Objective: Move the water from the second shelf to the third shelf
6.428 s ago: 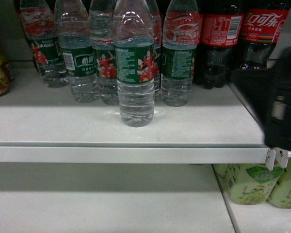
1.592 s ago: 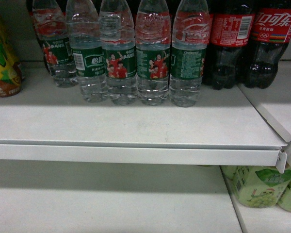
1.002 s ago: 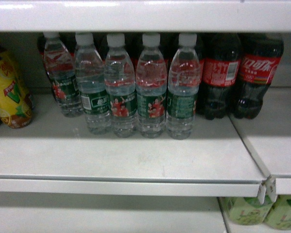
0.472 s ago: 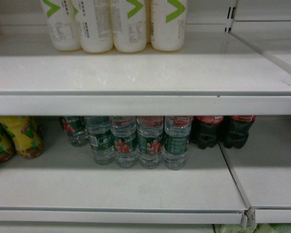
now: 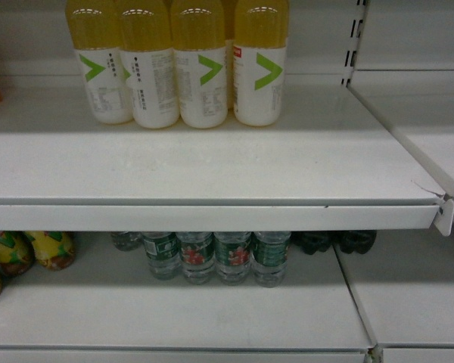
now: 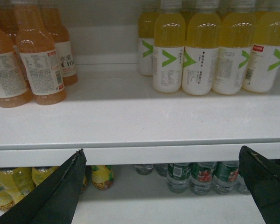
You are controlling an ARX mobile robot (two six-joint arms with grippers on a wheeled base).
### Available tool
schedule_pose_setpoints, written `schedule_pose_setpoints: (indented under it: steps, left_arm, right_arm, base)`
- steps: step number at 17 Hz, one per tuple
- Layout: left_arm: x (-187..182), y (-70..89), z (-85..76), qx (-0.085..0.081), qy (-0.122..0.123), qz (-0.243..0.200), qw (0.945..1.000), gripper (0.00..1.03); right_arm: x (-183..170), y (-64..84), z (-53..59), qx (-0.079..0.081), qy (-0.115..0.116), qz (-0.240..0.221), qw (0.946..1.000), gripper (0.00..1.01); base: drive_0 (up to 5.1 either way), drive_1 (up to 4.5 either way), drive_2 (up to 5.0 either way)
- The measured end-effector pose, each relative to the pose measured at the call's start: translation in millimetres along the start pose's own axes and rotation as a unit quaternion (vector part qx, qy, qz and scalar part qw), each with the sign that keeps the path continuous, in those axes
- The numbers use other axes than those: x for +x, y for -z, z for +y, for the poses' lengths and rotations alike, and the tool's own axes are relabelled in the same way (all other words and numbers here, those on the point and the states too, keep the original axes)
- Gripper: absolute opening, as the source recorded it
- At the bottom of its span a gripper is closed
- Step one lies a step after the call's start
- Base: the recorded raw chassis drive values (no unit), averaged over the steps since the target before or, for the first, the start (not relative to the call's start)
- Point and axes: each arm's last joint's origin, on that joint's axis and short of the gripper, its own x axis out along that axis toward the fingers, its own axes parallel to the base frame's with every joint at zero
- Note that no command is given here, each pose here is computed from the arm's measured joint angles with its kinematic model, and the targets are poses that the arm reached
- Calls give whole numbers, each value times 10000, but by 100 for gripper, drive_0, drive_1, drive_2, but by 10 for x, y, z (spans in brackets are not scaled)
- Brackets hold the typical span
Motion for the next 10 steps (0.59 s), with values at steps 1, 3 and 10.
schedule_pose_setpoints:
  steps: [1,3,10]
  left_arm:
    - [0,2,0,0,2,10,10000,98]
    - [0,2,0,0,0,10,10000,98]
    - [0,2,0,0,4,11,10000,98]
  right_arm:
    - [-1,1,-1,-2,3,5,10000,42]
    - [-1,4,-1,-6,5,15,10000,42]
    - [-1,5,-4,-10,45,14,10000,42]
  base:
    - [0,0,0]
    - [0,0,0]
    - [0,0,0]
